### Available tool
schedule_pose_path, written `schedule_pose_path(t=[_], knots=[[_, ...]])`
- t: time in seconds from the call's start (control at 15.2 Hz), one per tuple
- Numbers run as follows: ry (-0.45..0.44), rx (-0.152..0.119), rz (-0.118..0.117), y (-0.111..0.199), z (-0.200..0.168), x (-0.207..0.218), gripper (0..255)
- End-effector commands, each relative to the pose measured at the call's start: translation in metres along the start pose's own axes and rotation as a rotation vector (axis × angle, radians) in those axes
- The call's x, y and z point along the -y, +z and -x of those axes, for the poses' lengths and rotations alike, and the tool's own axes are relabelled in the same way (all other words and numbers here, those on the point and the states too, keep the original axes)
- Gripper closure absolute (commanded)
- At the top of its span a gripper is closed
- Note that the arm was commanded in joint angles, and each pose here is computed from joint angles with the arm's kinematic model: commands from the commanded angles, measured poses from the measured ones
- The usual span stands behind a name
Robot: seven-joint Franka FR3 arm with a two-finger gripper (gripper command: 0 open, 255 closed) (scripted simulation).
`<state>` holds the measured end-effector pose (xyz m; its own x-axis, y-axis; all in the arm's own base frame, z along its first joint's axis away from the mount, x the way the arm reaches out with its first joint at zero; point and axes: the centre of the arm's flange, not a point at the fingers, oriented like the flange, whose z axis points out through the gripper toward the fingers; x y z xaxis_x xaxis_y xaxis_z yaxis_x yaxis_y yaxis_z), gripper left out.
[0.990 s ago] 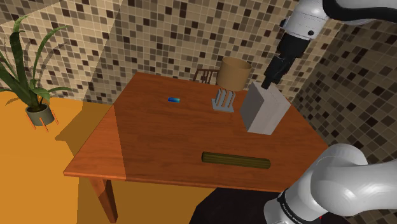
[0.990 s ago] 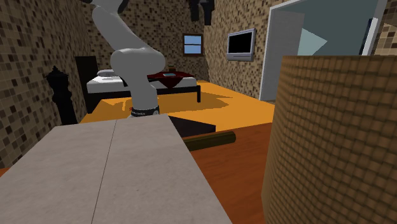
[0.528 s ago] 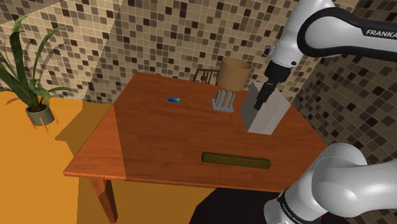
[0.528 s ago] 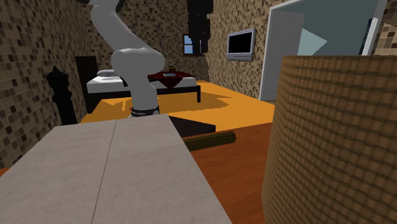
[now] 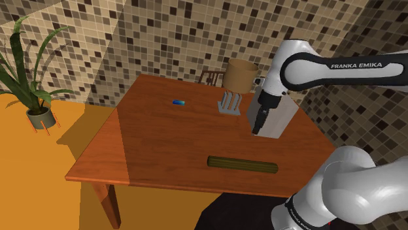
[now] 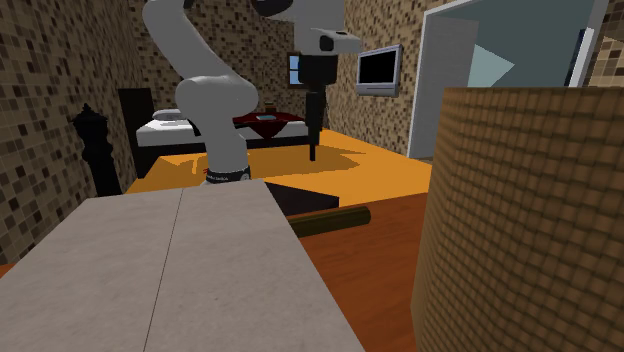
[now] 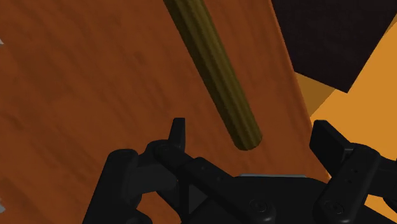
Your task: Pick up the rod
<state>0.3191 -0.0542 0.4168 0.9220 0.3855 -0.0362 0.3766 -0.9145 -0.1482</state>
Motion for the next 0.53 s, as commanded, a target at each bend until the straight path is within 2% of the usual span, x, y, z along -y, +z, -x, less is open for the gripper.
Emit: schedule_pose_path(t=[0.0,0.46], knots=[[-0.05,0.012,-0.016,0.027,-0.002,-0.005,0],[-0.214,0.056,-0.074,0.119,-0.008,-0.021,0]])
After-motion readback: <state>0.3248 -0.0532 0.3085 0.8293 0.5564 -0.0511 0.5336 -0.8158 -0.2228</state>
